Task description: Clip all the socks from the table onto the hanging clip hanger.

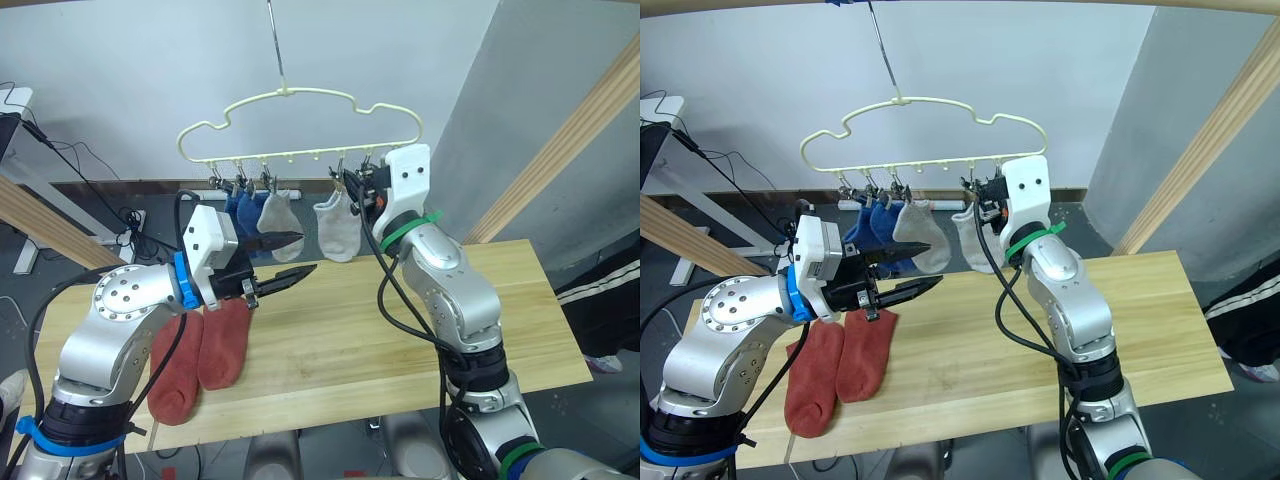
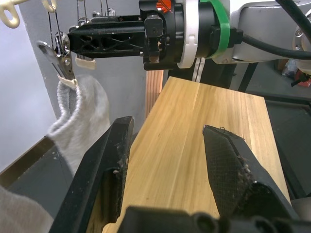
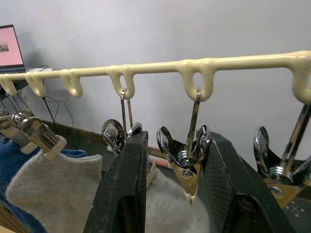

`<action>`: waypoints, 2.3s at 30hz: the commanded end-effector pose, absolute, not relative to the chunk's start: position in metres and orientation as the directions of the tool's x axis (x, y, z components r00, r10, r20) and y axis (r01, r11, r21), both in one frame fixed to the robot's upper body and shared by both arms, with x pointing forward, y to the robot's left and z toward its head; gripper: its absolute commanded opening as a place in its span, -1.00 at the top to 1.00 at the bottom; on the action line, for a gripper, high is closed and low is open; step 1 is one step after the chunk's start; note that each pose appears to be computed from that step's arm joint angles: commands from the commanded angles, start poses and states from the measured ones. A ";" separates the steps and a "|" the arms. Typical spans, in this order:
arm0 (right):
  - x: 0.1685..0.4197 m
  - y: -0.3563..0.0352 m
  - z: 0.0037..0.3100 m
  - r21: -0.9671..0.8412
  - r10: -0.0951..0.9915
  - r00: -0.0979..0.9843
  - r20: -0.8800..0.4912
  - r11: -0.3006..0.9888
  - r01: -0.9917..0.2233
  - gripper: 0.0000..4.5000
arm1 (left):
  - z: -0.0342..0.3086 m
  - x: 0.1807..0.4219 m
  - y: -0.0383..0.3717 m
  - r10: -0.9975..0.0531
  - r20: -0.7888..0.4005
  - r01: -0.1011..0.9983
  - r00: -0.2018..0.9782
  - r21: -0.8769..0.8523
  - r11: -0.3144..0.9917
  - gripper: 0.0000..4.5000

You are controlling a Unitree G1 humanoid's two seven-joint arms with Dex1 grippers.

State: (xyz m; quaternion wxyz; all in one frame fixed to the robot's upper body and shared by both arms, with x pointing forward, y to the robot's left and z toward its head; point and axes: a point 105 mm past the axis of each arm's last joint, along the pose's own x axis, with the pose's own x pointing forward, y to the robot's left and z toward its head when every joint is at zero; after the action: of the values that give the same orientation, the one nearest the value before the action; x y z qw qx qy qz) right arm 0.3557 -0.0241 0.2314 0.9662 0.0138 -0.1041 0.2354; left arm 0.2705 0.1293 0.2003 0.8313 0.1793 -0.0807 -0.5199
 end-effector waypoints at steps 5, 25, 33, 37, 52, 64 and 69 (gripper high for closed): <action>0.354 -0.020 0.253 0.013 0.442 0.849 0.290 0.885 -0.466 0.27 | 0.204 0.266 0.124 -0.903 -0.042 0.831 0.428 0.411 0.375 -0.11; 0.356 -0.020 0.258 0.048 0.420 0.855 0.304 0.890 -0.454 0.27 | 0.202 0.264 0.124 -0.900 -0.049 0.832 0.433 0.407 0.377 -0.11; 0.356 -0.024 0.258 0.048 0.404 0.877 0.261 0.902 -0.429 0.27 | 0.203 0.264 0.121 -0.897 -0.054 0.831 0.438 0.405 0.381 -0.11; 0.356 -0.027 0.258 0.059 0.380 0.893 0.239 0.913 -0.404 0.27 | 0.203 0.264 0.120 -0.899 -0.052 0.832 0.436 0.403 0.380 -0.11; 0.345 -0.024 0.260 0.127 0.349 0.917 0.193 0.918 -0.376 0.27 | 0.200 0.264 0.121 -0.899 -0.057 0.835 0.434 0.400 0.378 -0.11; 0.334 -0.021 0.254 0.154 0.365 0.917 0.162 0.909 -0.388 0.27 | 0.202 0.265 0.120 -0.900 -0.057 0.835 0.431 0.404 0.374 -0.11; 0.332 -0.019 0.254 0.172 0.371 0.916 0.155 0.902 -0.395 0.27 | 0.202 0.265 0.119 -0.902 -0.056 0.835 0.429 0.406 0.372 -0.11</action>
State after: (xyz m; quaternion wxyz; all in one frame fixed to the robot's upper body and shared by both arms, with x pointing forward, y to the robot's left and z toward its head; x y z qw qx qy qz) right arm 0.3450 -0.0319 0.2398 0.9827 0.0624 -0.0359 0.1708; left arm 0.2699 0.1244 0.1951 0.8321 0.1816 -0.0689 -0.5195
